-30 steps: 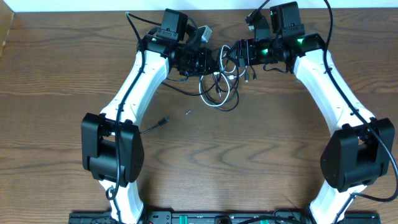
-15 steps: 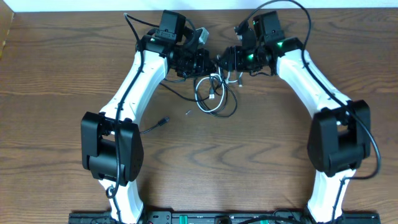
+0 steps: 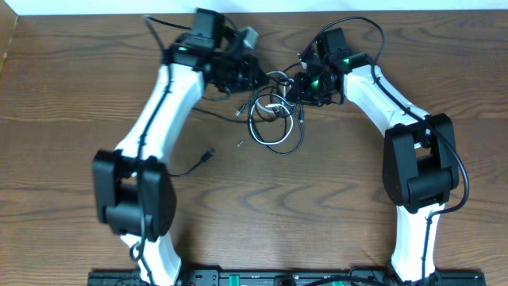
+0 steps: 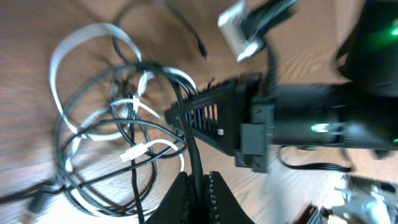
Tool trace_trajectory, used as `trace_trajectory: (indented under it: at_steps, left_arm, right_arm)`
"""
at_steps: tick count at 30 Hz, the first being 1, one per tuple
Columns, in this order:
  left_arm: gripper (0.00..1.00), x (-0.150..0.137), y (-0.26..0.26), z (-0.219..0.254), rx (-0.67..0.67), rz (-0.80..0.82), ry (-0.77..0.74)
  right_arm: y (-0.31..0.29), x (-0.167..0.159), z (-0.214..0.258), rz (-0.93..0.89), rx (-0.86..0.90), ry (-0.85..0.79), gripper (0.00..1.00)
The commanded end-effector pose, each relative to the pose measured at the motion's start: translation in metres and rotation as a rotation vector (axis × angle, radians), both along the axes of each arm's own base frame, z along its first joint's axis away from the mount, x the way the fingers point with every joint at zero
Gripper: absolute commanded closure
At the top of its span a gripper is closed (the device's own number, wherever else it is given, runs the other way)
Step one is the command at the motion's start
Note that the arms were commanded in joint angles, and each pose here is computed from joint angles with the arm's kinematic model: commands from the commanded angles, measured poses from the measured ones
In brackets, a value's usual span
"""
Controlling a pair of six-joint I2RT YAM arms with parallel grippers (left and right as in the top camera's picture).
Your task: Untangle cables
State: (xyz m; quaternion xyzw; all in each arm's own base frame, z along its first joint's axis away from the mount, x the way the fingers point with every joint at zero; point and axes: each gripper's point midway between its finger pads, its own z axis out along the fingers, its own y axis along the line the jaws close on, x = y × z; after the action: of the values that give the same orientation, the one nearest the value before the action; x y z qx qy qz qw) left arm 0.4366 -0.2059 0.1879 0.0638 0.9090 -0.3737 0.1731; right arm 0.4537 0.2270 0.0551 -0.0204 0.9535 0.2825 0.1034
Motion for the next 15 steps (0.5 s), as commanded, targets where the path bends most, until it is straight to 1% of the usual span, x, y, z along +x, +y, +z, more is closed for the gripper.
trace_trajectory:
  at_steps: [1, 2, 8, 12, 15]
  left_arm:
    - [0.93, -0.002, 0.025, 0.08, -0.05, 0.039, -0.183]
    - [0.92, -0.003, 0.032, 0.09, -0.052, 0.054, -0.204]
    - [0.93, -0.008, 0.075, 0.125, -0.031, 0.156, -0.279]
    - [0.92, -0.012, 0.104, 0.123, 0.04, 0.245, -0.262]
    - [0.93, -0.014, 0.118, 0.117, 0.078, 0.272, -0.245]
  right_arm:
    - [-0.025, 0.006, -0.017, -0.044, -0.094, 0.004, 0.97]
    - [-0.028, 0.006, -0.018, -0.036, -0.106, 0.002, 0.99]
    - [-0.044, -0.001, -0.02, 0.045, -0.142, -0.006, 0.99]
    - [-0.062, -0.001, -0.008, 0.06, -0.154, -0.023, 0.99]
    - [-0.079, 0.004, 0.007, 0.041, -0.155, -0.05, 0.99]
